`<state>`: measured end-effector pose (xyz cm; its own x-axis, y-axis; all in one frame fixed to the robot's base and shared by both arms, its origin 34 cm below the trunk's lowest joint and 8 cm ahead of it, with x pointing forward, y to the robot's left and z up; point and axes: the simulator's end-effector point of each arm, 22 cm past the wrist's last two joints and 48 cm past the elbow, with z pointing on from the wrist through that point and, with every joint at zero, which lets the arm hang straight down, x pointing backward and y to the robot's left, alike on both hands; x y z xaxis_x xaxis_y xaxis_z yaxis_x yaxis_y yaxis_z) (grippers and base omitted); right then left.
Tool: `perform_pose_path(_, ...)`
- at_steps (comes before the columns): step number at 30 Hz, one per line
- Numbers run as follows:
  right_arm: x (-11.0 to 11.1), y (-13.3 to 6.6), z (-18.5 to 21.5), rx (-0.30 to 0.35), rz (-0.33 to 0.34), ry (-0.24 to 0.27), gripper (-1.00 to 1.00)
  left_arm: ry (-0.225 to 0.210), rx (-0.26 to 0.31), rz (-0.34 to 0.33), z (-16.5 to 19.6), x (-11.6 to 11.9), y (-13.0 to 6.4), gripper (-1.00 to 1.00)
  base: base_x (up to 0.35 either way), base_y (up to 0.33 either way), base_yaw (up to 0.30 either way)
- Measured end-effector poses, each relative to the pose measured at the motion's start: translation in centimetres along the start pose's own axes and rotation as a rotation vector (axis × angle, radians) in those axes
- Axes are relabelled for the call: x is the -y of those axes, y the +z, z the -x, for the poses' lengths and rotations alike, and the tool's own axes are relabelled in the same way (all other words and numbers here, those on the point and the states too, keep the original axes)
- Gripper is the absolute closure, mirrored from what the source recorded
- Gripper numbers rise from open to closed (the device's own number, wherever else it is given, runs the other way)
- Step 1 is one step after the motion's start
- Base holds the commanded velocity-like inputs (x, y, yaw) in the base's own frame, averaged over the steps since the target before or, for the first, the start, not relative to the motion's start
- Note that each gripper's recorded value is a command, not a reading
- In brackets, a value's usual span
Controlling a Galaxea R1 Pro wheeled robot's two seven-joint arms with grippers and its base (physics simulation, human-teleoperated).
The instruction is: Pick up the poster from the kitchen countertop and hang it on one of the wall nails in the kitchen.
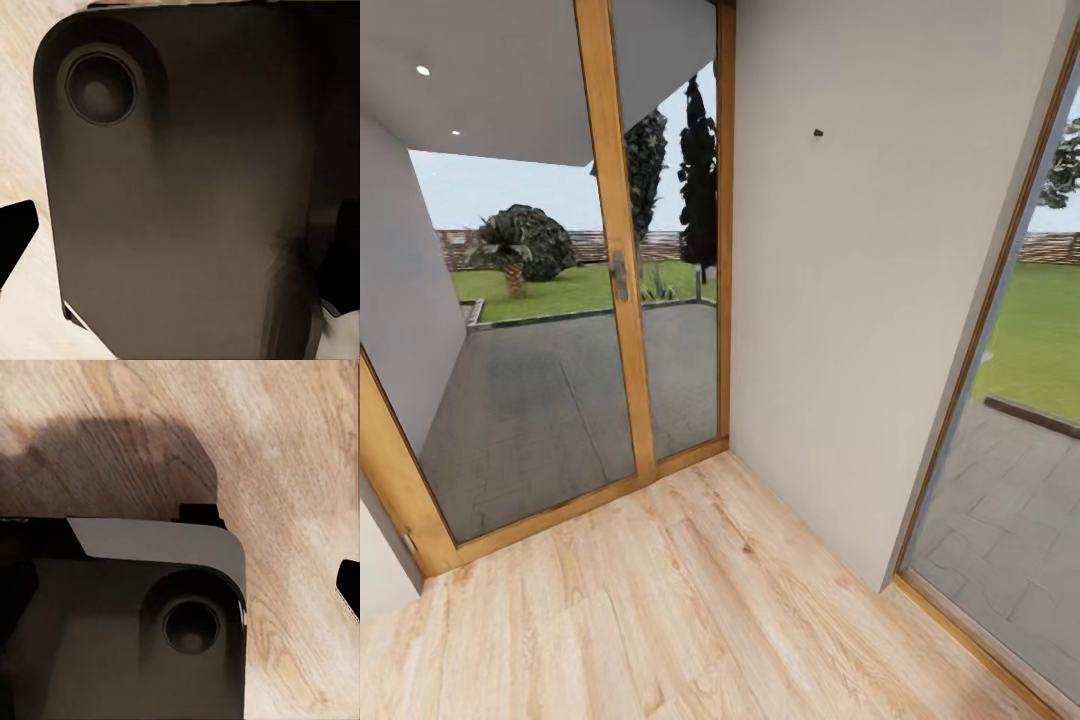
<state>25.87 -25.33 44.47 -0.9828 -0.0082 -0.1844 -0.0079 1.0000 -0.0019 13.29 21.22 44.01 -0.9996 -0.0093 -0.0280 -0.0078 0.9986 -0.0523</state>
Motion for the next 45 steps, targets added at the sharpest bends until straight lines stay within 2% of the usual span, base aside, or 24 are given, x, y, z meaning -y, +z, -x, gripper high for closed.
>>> perform_pose_path(1,0.0,0.0,0.3,0.003,0.0,0.0,-1.0,0.0,0.006,0.0,0.3,0.0,0.0,-1.0,0.0,0.0,0.0)
perform_pose_path(3,0.1,-0.1,-1.4,-0.03,-0.001,0.001,-1.0,0.004,0.002,-0.003,0.3,0.2,0.0,-1.0,0.0,0.0,0.0)
perform_pose_path(8,1.8,-0.2,-1.6,-0.001,-0.023,0.012,-1.0,0.006,0.063,-0.01,2.7,1.0,0.0,-1.0,0.0,0.0,0.0)
perform_pose_path(14,3.6,-0.3,0.5,0.062,-0.047,0.013,-1.0,0.006,0.132,-0.013,5.1,1.2,-0.2,-1.0,0.0,0.0,0.0)
perform_pose_path(15,3.8,-0.9,5.8,0.252,-0.05,0.009,-1.0,0.005,0.219,-0.013,8.7,1.2,-0.7,-1.0,0.0,0.0,0.0)
perform_pose_path(16,4.0,-2.6,13.5,0.425,-0.053,0.004,-1.0,0.004,0.366,-0.012,15.5,1.2,-2.3,-1.0,0.0,0.0,0.0)
perform_pose_path(17,4.0,-3.4,15.8,0.476,-0.054,0.002,-1.0,0.003,0.559,-0.011,24.0,1.1,-5.9,-1.0,0.0,0.0,0.0)
perform_pose_path(18,4.1,-3.6,16.3,0.489,-0.056,0.002,-1.0,0.002,0.594,-0.011,25.4,1.1,-6.7,-1.0,0.0,0.0,0.0)
perform_pose_path(21,4.3,-4.1,17.5,0.518,-0.058,0.001,-1.0,0.001,0.651,-0.007,27.6,0.8,-8.2,-1.0,0.0,0.0,0.0)
perform_pose_path(28,4.2,-4.3,18.0,0.533,-0.058,-0.001,-1.0,-0.002,0.681,0.004,28.8,0.0,-9.0,-1.0,0.0,0.0,0.0)
perform_pose_path(45,4.0,-4.0,17.0,0.514,-0.055,-0.006,-1.0,-0.005,0.683,0.007,28.9,-0.2,-9.1,-1.0,0.0,0.0,0.0)
